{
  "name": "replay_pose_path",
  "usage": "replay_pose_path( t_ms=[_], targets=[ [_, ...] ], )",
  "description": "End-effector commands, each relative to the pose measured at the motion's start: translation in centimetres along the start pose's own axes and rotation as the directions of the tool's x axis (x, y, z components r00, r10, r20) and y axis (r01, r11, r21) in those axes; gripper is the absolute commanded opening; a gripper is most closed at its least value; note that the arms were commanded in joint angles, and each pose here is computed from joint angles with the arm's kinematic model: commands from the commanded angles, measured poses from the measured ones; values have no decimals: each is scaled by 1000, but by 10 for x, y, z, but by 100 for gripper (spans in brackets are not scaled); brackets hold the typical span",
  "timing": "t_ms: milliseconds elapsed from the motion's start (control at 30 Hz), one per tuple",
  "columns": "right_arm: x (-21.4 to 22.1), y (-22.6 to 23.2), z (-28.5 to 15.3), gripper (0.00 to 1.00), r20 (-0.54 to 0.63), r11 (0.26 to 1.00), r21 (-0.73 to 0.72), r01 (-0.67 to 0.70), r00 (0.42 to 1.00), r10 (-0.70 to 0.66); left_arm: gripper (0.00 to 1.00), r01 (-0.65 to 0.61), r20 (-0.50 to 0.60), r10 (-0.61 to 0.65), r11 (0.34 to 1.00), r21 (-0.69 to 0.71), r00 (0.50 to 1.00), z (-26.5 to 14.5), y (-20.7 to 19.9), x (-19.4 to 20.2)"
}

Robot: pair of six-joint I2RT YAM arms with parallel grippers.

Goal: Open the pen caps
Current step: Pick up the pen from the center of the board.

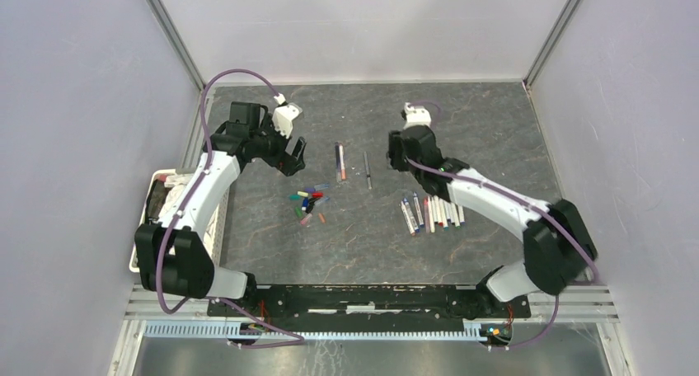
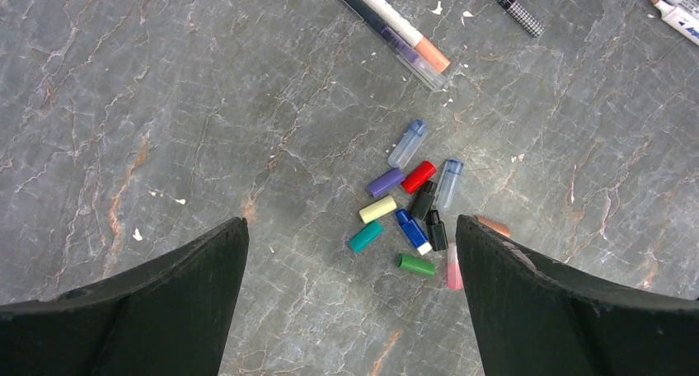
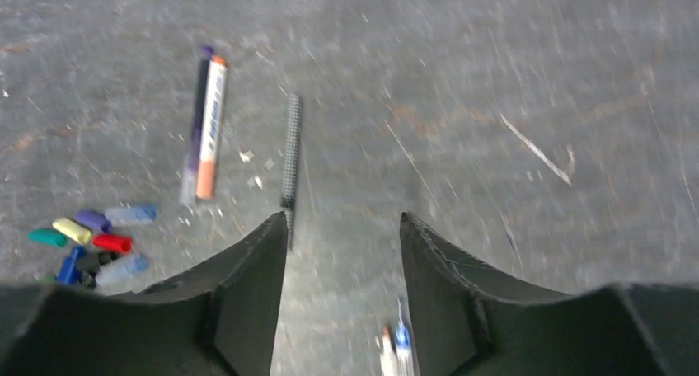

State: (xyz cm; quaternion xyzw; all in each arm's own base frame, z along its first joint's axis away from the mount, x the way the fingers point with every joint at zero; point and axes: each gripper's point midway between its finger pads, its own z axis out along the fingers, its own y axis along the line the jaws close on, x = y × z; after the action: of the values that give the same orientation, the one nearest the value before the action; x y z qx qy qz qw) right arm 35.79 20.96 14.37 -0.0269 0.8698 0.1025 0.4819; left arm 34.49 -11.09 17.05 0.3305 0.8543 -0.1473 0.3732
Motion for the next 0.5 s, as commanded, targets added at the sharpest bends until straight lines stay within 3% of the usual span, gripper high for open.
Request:
replay_pose_path(
  t_ms=[0,100,267,400,467],
  targets=[
    [-8,28,34,60,-64,996,-50,75,995,-78,100,35,16,-36,999,37,999,-5,0,-12],
    [-1,49,63,59,-122,991,-78,109,986,-117,100,65,-9,-65,997,41,998,0,5,-5],
    [27,63,101,49,-210,982,-75,174,960,-186,100,68,-19,-67,997,47,998,-1,4,0],
    [45,69,115,47,-239,979,-91,185,950,-201,100,52,-26,-50,997,60,998,-2,0,4],
    [50,70,119,41,-249,978,-94,184,947,-202,100,53,-36,-51,997,62,998,0,1,8]
  ],
)
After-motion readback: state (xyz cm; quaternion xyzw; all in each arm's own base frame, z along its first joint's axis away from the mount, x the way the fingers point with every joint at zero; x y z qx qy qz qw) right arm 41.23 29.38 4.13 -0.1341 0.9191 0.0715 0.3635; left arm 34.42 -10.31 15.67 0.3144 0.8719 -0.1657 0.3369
